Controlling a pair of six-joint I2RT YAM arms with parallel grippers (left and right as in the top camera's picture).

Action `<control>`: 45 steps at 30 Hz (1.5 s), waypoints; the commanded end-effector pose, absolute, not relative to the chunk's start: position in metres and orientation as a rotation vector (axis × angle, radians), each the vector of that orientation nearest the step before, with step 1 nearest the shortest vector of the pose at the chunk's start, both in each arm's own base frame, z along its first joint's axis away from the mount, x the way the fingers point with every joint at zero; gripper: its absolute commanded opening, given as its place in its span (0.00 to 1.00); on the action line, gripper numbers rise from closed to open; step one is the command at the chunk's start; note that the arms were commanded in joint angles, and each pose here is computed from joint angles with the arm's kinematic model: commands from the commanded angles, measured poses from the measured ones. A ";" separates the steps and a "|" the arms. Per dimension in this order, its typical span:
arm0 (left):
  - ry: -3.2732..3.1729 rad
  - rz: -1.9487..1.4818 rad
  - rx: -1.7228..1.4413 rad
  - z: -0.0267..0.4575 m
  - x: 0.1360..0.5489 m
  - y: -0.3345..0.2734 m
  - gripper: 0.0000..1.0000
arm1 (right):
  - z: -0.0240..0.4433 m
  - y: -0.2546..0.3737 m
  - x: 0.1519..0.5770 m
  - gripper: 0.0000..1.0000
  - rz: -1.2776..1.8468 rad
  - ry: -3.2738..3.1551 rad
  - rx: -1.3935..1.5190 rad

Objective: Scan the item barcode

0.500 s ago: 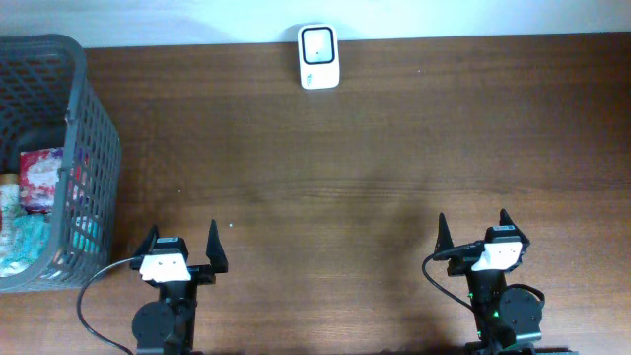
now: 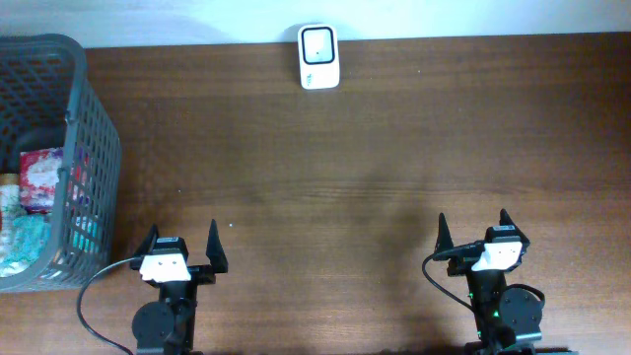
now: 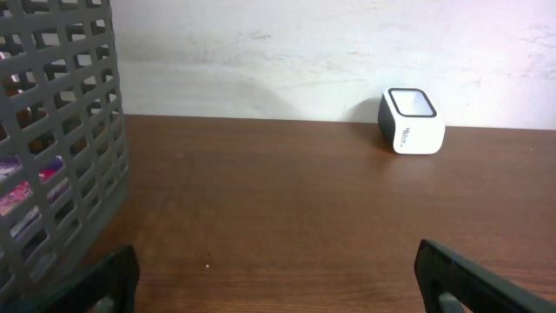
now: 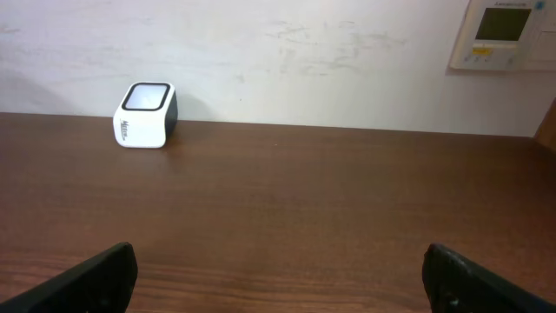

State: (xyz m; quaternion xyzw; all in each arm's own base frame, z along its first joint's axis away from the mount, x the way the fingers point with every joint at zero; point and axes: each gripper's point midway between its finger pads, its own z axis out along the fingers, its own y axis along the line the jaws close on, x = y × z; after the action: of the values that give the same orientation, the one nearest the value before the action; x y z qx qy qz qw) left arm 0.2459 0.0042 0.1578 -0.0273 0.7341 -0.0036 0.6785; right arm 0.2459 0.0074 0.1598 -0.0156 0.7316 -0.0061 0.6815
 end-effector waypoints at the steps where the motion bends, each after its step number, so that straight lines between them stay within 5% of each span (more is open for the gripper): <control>1: 1.650 -0.013 -0.066 0.156 0.246 0.005 0.99 | 0.156 0.006 0.246 0.99 -0.014 1.649 -0.029; 20: 1.592 0.074 -0.152 0.169 0.245 0.024 0.99 | 0.156 0.006 0.246 0.99 -0.014 1.649 -0.029; 27: 1.034 -0.010 -0.102 0.301 0.212 0.013 0.99 | 0.156 0.006 0.246 0.99 -0.014 1.649 -0.029; 35: 0.973 -0.024 -0.081 0.336 0.199 0.009 0.99 | 0.156 0.006 0.246 0.99 -0.014 1.649 -0.029; 41: 1.410 0.155 0.012 0.401 0.248 0.014 0.99 | 0.156 0.006 0.246 0.99 -0.014 1.649 -0.029; 45: 1.527 -0.043 0.233 0.400 0.279 -0.032 0.99 | 0.156 0.006 0.246 0.99 -0.014 1.649 -0.029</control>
State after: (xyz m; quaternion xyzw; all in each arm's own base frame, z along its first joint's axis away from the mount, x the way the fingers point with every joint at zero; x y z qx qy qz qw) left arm 0.2695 -0.0091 0.4009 0.0467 0.6861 0.0163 0.7259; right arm 0.2459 0.0074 0.1598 -0.0156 0.7317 -0.0061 0.6814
